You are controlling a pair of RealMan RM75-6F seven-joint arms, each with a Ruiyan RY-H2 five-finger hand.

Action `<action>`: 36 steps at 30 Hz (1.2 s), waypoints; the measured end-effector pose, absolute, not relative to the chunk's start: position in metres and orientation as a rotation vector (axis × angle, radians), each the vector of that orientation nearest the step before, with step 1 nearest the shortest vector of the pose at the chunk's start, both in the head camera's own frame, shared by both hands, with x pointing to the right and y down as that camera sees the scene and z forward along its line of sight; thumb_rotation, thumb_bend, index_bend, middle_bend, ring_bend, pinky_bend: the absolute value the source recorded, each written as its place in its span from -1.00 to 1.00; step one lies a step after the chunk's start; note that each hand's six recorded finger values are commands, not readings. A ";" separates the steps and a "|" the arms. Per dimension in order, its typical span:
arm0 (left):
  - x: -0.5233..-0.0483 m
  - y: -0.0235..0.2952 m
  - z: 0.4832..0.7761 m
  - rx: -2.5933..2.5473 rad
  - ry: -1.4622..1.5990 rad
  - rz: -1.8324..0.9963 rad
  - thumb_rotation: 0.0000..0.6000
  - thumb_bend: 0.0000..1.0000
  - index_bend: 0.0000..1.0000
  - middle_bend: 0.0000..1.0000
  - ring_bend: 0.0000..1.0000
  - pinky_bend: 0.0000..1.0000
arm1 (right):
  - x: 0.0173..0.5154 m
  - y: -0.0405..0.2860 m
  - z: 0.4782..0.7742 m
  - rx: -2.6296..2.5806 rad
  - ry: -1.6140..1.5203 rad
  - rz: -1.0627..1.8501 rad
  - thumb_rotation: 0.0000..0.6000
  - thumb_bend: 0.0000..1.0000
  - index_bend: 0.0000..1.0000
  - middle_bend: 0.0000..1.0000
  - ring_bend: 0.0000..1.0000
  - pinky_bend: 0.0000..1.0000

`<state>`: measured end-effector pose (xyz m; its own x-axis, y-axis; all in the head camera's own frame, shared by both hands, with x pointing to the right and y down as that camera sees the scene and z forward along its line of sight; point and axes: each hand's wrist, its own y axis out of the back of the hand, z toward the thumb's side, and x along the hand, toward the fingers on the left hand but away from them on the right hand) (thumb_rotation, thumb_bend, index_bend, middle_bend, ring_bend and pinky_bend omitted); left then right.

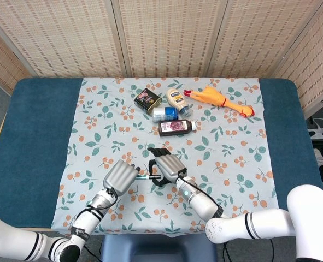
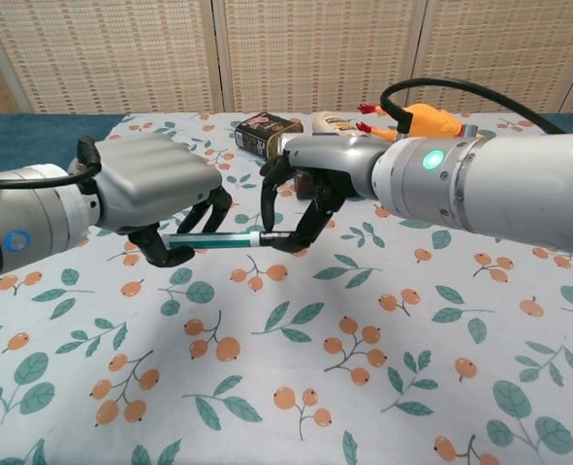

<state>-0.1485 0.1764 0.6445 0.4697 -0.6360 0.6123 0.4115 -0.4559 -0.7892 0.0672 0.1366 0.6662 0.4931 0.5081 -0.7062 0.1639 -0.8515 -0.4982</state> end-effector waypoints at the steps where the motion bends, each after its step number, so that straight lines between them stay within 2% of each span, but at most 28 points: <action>1: -0.148 0.176 0.644 -1.646 0.198 -1.221 1.00 -0.22 0.49 0.76 0.91 1.00 | 0.067 0.137 0.666 -2.374 -0.561 1.304 1.00 -0.52 0.14 -1.00 -1.00 -0.93; 4: -0.149 0.177 0.644 -1.643 0.197 -1.222 1.00 -0.22 0.49 0.76 0.91 1.00 | 0.067 0.137 0.667 -2.364 -0.564 1.308 1.00 -0.50 0.20 -1.00 -1.00 -0.93; 13: -0.150 0.175 0.642 -1.643 0.210 -1.222 1.00 -0.22 0.49 0.77 0.91 1.00 | 0.069 0.137 0.670 -2.341 -0.560 1.321 1.00 -0.11 0.25 -1.00 -1.00 -0.92; 20: -0.151 0.173 0.640 -1.639 0.207 -1.221 1.00 -0.22 0.49 0.76 0.91 1.00 | 0.069 0.138 0.669 -2.339 -0.562 1.314 1.00 0.05 0.42 -0.92 -1.00 -0.90; 36: -0.160 0.168 0.643 -1.610 0.206 -1.243 1.00 -0.22 0.49 0.76 0.91 1.00 | 0.079 0.134 0.668 -2.310 -0.566 1.326 1.00 0.08 0.48 -0.90 -1.00 -0.89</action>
